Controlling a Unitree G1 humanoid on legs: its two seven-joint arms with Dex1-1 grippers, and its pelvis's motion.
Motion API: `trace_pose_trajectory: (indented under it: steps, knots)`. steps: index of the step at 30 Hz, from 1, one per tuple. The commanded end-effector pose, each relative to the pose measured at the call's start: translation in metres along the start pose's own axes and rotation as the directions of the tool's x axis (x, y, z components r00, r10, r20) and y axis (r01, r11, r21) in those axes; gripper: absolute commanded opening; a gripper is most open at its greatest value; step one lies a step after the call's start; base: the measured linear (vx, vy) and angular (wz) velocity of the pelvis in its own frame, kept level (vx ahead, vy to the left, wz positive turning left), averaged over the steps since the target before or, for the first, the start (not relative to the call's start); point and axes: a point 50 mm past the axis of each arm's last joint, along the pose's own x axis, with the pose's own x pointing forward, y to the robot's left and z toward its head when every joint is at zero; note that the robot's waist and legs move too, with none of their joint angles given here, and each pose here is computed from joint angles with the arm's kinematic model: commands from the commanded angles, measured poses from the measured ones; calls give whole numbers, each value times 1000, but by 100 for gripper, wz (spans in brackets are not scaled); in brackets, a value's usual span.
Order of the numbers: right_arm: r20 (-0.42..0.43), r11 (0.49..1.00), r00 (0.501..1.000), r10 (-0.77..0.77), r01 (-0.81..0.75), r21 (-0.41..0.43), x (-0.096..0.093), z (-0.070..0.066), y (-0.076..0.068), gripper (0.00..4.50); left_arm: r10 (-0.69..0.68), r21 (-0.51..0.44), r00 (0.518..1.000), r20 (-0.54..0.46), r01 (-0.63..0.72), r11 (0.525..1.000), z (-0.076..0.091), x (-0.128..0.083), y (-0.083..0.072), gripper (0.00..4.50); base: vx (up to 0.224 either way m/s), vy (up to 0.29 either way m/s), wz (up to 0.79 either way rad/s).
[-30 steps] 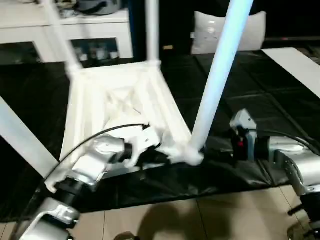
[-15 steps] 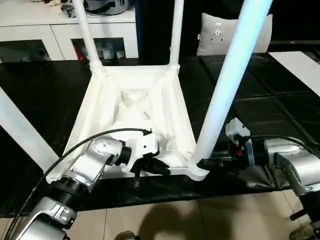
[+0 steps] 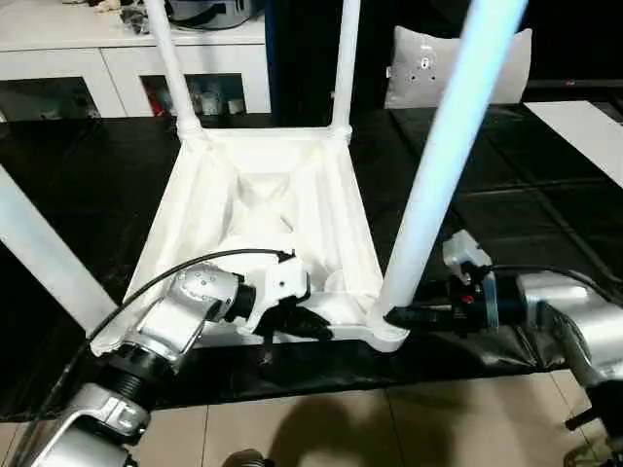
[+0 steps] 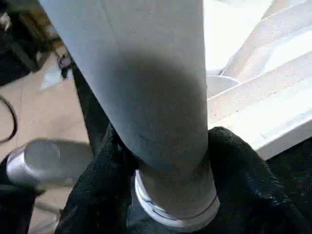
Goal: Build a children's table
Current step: Rotate leg to tighten
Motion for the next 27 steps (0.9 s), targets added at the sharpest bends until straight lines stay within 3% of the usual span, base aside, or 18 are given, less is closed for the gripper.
trace_pose_trajectory:
  steps: [1, 2, 3, 6, 10, 12, 14, 17, 22, 24, 27]
  knots:
    - [56, 1000, 998, -19, 18, 12, 16, 4, 5, 200, 74, 21, 990, 120, -77, 997, 28, 9, 5, 0, 0, 0, 0]
    - [56, 1000, 998, -19, 18, 12, 16, 4, 5, 200, 74, 21, 990, 120, -77, 997, 28, 9, 5, 0, 0, 0, 0]
    - [66, 985, 983, -172, 171, 27, 24, 2, -6, 199, 144, -7, 981, 131, -144, 990, 32, 16, 9, 0, 0, 0, 0]
    - [66, 924, 923, -378, 371, 97, 36, 1, -19, 198, 270, -81, 947, 177, -259, 962, 44, 24, 17, 0, 0, 0, 0]
    - [64, 858, 860, -507, 496, 132, 45, 2, -24, 195, 398, -139, 901, 174, -377, 916, 50, 29, 25, 0, 0, 0, 0]
    - [76, 779, 780, -621, 605, 163, 50, 4, -31, 195, 496, -176, 856, 147, -471, 864, 51, 31, 32, 0, 0, 0, 0]
    - [95, 775, 773, -627, 607, 177, 52, 6, -32, 261, 505, -183, 851, 147, -478, 859, 51, 32, 32, 0, 0, 0, 0]
    - [148, 803, 793, -591, 561, 202, 59, 9, -26, 282, 493, -155, 858, 144, -472, 868, 51, 32, 30, 0, 0, 0, 0]
    - [164, 820, 806, -569, 543, 181, 55, 10, -25, 315, 468, -118, 871, 147, -454, 883, 49, 30, 28, 0, 0, 0, 0]
    - [168, 857, 841, -515, 498, 135, 46, 10, -23, 346, 431, -88, 891, 142, -423, 902, 44, 28, 25, 0, 0, 0, 0]
    - [139, 897, 887, -441, 436, 64, 36, 7, -20, 356, 401, -47, 905, 138, -399, 916, 40, 25, 24, 0, 0, 0, 0]
